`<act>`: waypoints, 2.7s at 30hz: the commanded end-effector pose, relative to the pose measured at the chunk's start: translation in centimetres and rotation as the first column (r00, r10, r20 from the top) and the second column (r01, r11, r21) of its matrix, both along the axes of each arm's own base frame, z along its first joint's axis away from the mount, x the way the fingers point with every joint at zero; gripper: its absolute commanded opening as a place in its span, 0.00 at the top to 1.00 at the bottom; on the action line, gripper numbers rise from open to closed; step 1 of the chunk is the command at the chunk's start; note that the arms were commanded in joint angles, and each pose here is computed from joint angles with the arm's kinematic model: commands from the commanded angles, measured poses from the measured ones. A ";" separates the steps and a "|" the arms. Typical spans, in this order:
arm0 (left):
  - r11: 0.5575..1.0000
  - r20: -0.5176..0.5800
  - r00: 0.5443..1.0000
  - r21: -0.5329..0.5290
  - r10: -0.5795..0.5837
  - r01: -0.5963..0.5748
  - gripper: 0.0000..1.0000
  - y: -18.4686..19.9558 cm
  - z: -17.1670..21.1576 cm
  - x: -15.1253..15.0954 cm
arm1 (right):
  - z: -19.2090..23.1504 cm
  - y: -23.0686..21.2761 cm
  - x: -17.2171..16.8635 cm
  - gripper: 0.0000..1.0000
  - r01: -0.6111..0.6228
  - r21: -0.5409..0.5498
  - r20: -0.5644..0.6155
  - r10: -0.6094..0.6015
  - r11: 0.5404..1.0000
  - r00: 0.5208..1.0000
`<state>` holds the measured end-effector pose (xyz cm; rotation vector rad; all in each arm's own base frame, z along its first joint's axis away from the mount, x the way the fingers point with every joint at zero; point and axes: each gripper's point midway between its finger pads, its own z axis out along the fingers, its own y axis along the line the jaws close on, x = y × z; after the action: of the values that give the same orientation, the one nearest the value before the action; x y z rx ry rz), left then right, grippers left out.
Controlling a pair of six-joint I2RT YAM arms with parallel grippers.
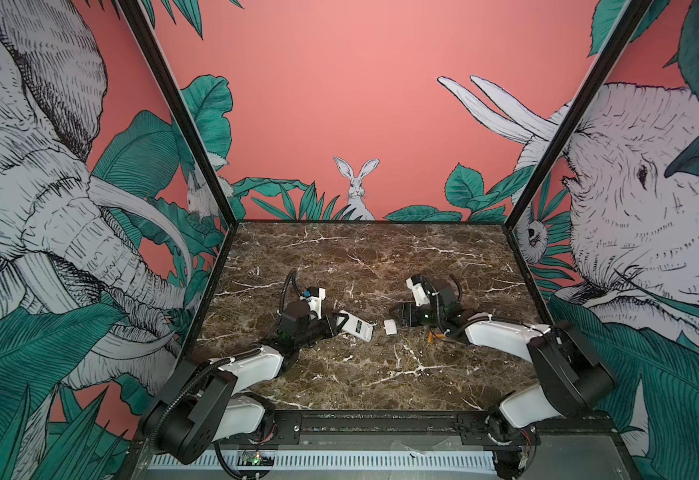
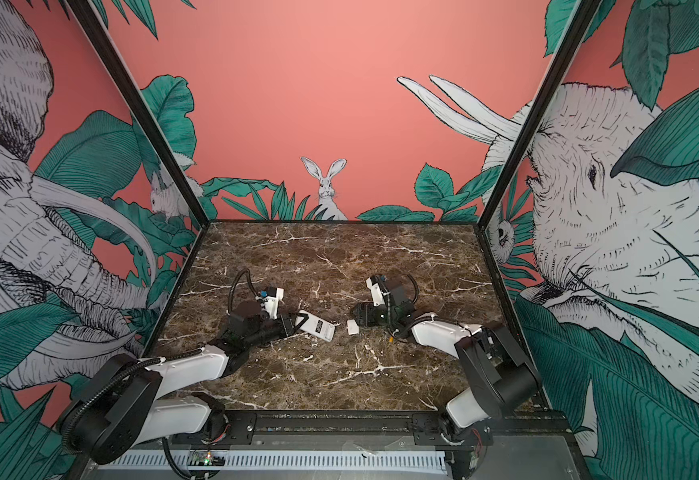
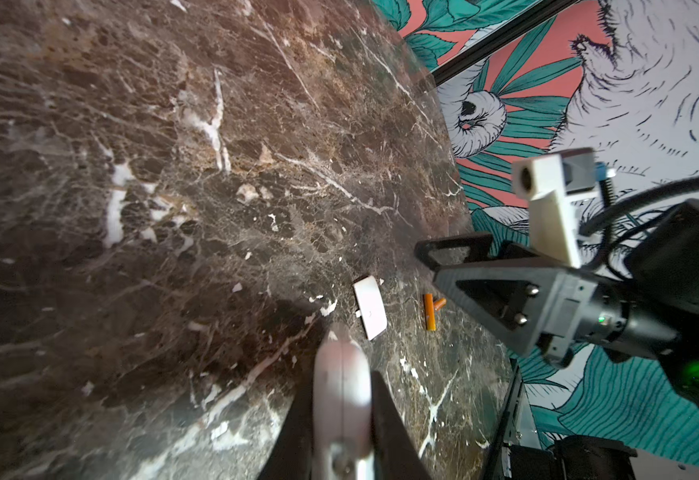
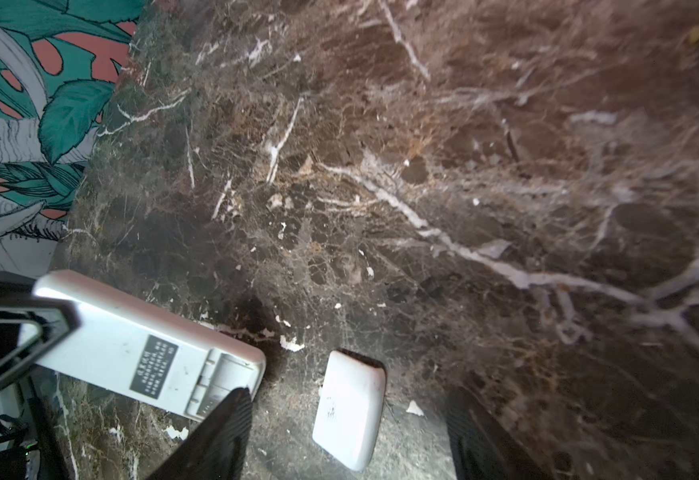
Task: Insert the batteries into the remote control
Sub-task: 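Lower the remote onto the table with the left gripper while the right gripper withdraws, then move the right gripper over the two orange batteries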
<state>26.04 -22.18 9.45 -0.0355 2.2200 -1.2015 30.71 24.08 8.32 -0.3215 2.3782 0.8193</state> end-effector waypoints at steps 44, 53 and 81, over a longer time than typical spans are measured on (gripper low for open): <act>0.884 -0.068 0.996 0.461 -0.057 0.083 0.19 4.1 -1.5 -1.4 | 3.8 -7.6 -5.3 0.16 0.021 -0.331 0.013 -0.017 0.944 1.000; 0.814 -0.090 0.966 0.524 -0.241 0.252 0.22 -1.4 -1.0 1.2 | 3.3 -9.7 -7.6 0.14 0.065 -0.360 -0.020 -0.077 0.931 0.997; 0.782 -0.179 0.897 0.441 -0.403 0.440 0.27 -7.3 -5.2 -2.1 | 2.9 -10.1 -5.7 0.13 0.021 -0.481 -0.010 -0.030 0.877 1.000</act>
<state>25.18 -29.06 4.38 0.6308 2.6155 -0.7870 24.21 13.80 10.12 -0.4806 2.6108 0.2081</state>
